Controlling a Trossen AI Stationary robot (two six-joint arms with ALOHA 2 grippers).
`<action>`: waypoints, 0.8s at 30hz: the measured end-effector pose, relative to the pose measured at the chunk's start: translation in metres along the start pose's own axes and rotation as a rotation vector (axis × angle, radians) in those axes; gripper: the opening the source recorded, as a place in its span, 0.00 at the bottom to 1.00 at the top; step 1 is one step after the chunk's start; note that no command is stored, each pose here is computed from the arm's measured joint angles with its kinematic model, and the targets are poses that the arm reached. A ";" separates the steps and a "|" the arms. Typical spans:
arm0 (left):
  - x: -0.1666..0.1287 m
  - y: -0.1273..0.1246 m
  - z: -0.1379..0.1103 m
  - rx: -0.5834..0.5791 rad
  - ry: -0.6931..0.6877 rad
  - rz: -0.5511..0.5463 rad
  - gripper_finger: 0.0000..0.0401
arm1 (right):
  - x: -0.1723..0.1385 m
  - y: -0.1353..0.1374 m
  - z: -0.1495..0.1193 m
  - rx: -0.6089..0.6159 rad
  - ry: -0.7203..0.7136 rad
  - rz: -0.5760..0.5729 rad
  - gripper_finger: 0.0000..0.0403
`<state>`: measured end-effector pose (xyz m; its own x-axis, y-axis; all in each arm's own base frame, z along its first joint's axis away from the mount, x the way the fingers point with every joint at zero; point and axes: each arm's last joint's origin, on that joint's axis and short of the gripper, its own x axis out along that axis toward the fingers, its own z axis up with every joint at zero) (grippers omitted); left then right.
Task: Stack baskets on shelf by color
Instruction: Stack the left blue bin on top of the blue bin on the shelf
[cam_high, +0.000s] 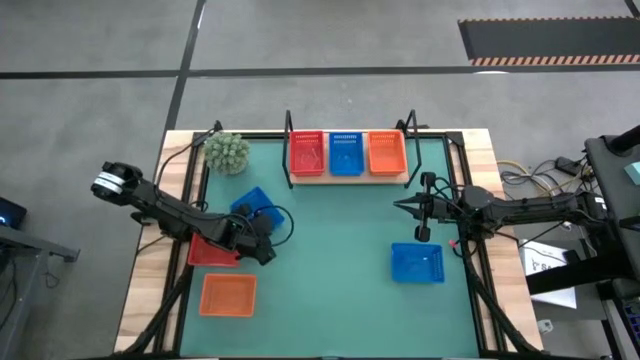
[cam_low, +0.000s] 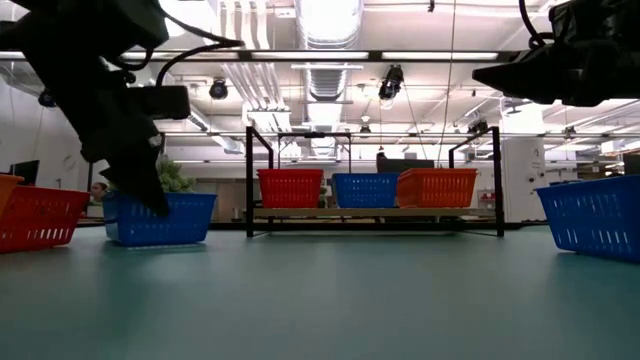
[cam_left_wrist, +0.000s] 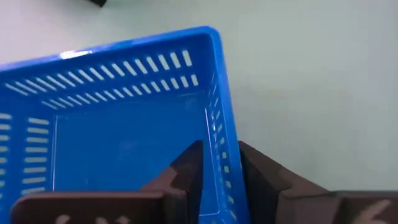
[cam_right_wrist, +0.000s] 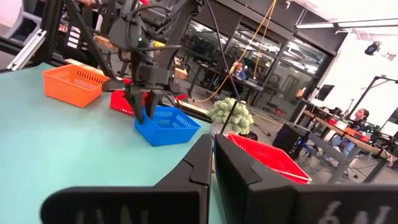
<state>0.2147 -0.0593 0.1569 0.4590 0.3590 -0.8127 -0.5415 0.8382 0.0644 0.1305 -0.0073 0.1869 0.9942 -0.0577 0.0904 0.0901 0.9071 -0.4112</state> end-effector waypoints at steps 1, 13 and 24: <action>0.001 0.000 -0.001 0.002 0.003 0.003 0.16 | 0.000 0.000 0.000 0.000 0.000 0.000 0.03; -0.004 -0.012 0.008 0.043 0.009 -0.045 0.00 | 0.000 0.000 0.000 0.000 0.003 0.001 0.03; -0.061 -0.054 0.060 0.126 -0.046 -0.348 0.00 | 0.000 0.000 -0.001 -0.001 0.008 0.003 0.03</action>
<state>0.2583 -0.1014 0.2381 0.6332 0.0591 -0.7717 -0.2580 0.9562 -0.1385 0.1306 -0.0073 0.1861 0.9950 -0.0578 0.0821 0.0867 0.9069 -0.4122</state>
